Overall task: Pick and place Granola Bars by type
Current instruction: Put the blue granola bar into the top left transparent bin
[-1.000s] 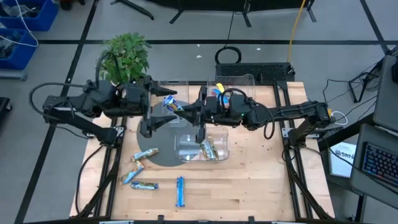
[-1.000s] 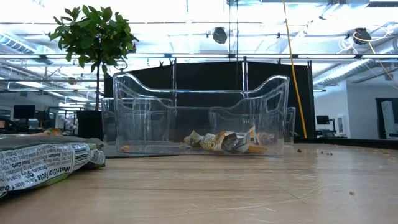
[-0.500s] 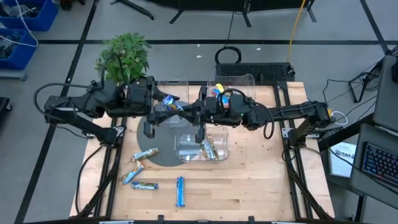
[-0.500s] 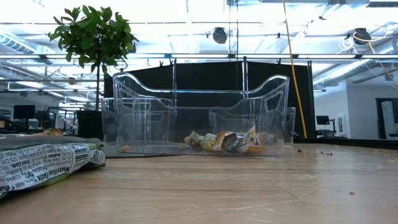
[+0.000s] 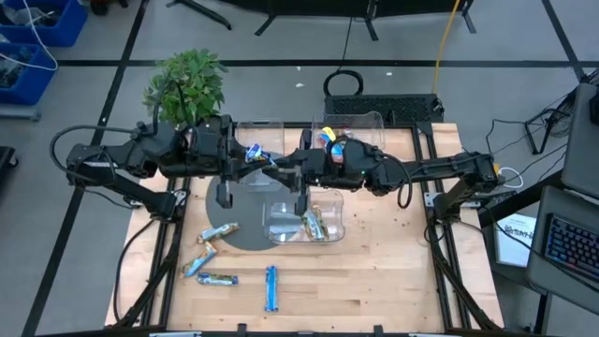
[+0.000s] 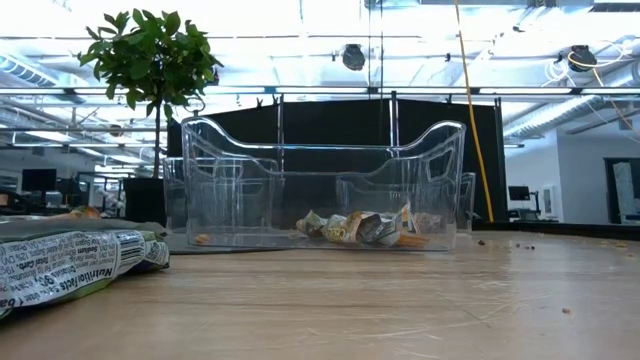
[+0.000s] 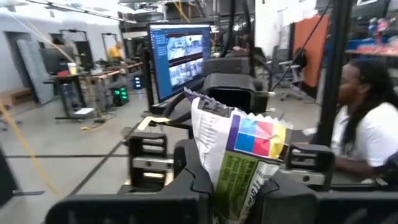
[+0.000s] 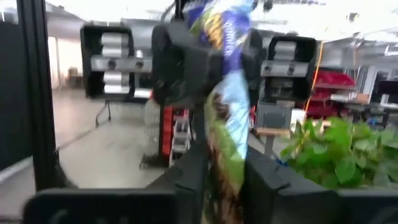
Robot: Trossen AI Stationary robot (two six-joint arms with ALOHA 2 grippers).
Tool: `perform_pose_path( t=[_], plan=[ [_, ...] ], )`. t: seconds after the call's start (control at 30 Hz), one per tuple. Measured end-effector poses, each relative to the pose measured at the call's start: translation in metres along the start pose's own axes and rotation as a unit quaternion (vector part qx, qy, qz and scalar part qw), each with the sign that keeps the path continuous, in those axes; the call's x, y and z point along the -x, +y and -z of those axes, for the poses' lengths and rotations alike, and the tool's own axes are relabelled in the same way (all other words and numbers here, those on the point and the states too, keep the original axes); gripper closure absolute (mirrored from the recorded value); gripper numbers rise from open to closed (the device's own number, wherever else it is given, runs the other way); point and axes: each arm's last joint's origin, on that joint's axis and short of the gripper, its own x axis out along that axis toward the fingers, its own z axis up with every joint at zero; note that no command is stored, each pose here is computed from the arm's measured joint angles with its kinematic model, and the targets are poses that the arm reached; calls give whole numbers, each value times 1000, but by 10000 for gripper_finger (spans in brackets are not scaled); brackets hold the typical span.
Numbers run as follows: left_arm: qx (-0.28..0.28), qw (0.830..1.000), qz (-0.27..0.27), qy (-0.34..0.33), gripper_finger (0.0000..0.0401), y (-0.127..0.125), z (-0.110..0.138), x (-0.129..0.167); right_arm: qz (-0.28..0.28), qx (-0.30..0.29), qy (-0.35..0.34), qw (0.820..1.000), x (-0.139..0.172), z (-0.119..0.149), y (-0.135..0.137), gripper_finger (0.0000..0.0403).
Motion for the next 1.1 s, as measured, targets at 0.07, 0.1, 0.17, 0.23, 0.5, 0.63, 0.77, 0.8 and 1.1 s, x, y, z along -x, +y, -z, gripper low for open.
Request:
perform_pose_path(
  t=[0.07, 0.1, 0.17, 0.23, 0.5, 0.63, 0.77, 0.8, 1.1],
  plan=[
    [-6, 1000, -16, 1, 366, 1, 0, 0, -16, 2, 22, 1000, 6, -2, 0, 297],
    [-10, 1000, -21, 3, 367, 1, 0, 0, -28, -2, 32, 999, 9, -5, 0, 280],
    [-18, 1000, -24, 4, 368, 1, 0, 0, -51, -13, 67, 996, 22, -11, -1, 247],
    [-25, 999, -25, 0, 370, 2, 0, 0, -59, -24, 103, 993, 36, -19, -2, 213],
    [-21, 999, -36, -1, 374, 11, 0, -1, -68, -30, 206, 976, 104, -50, -8, 131],
    [-15, 999, -44, 2, 375, 16, 1, -2, -62, -60, 209, 974, 136, -69, -15, 125],
    [-17, 999, -51, 3, 376, 20, 1, -2, -59, -72, 208, 974, 163, -73, -19, 124],
    [-17, 998, -53, 4, 376, 21, 1, -2, -58, -80, 204, 974, 169, -72, -20, 124],
    [-14, 996, -77, 37, 377, 33, 8, -3, -52, -134, 163, 976, 210, -26, -22, 124]
  ],
)
